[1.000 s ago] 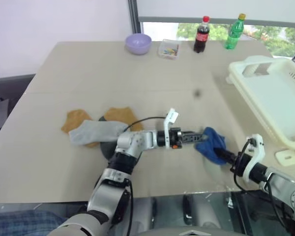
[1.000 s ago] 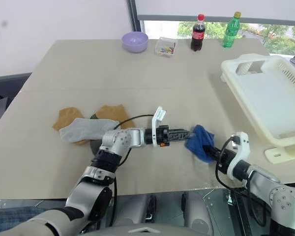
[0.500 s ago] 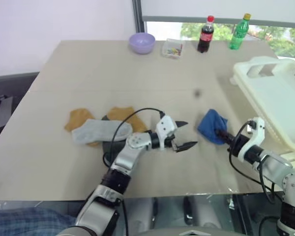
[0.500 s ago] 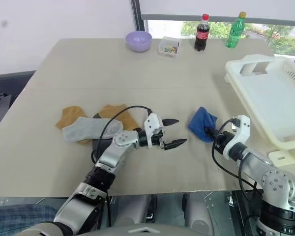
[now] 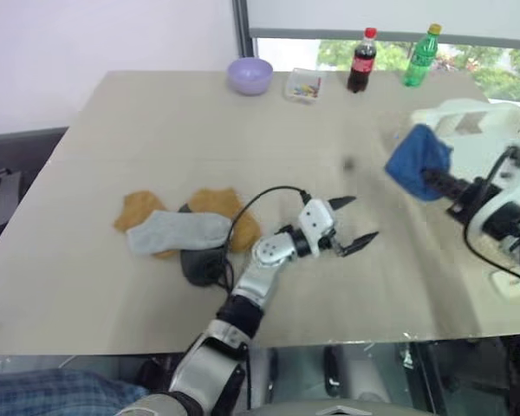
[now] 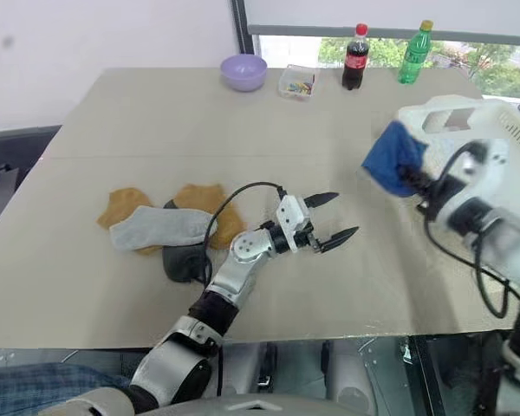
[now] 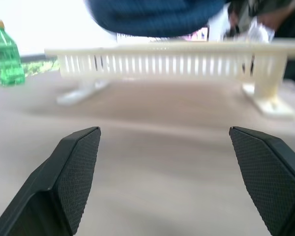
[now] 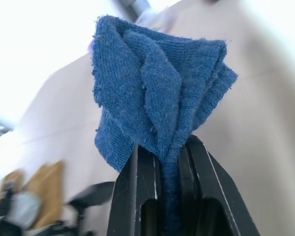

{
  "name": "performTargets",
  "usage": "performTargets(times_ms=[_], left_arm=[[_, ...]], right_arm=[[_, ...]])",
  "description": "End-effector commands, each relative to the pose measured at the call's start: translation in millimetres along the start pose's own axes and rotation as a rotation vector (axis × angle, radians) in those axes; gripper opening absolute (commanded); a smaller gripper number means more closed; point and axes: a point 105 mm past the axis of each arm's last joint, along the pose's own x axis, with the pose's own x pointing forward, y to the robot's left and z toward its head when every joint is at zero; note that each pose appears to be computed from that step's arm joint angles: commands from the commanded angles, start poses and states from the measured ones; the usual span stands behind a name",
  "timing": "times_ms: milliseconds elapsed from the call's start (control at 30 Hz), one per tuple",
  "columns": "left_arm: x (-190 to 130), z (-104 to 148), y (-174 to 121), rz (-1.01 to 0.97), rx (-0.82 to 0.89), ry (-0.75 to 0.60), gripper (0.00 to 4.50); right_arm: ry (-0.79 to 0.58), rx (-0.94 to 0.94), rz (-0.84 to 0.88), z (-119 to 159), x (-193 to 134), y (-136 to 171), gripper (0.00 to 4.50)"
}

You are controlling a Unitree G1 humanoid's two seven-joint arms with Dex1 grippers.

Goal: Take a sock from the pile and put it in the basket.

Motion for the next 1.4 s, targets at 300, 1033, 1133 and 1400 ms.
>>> performTargets(times_ms=[300,1033,1133,1400], left_arm=[[12,60,-10,-0.116,0.015,-0.17,4.5],[2,60,-8,-0.101,0.026,-0.133,4.5],[-7,56,-5,-0.084,0.021,-0.113,4.5],[-64,30,-2,-0.023,-0.003,0.062,4.5]], right_arm=[[-0.115,0.006,-0.255,52,-47,-77,0.06],[-0.223,-0.252,-0.228,79,-63,-91,4.48],[-0.226,-0.311,-0.03,70,-57,-54,4.48],[-0.15,-0.485,0.358,3,-46,24,4.48]])
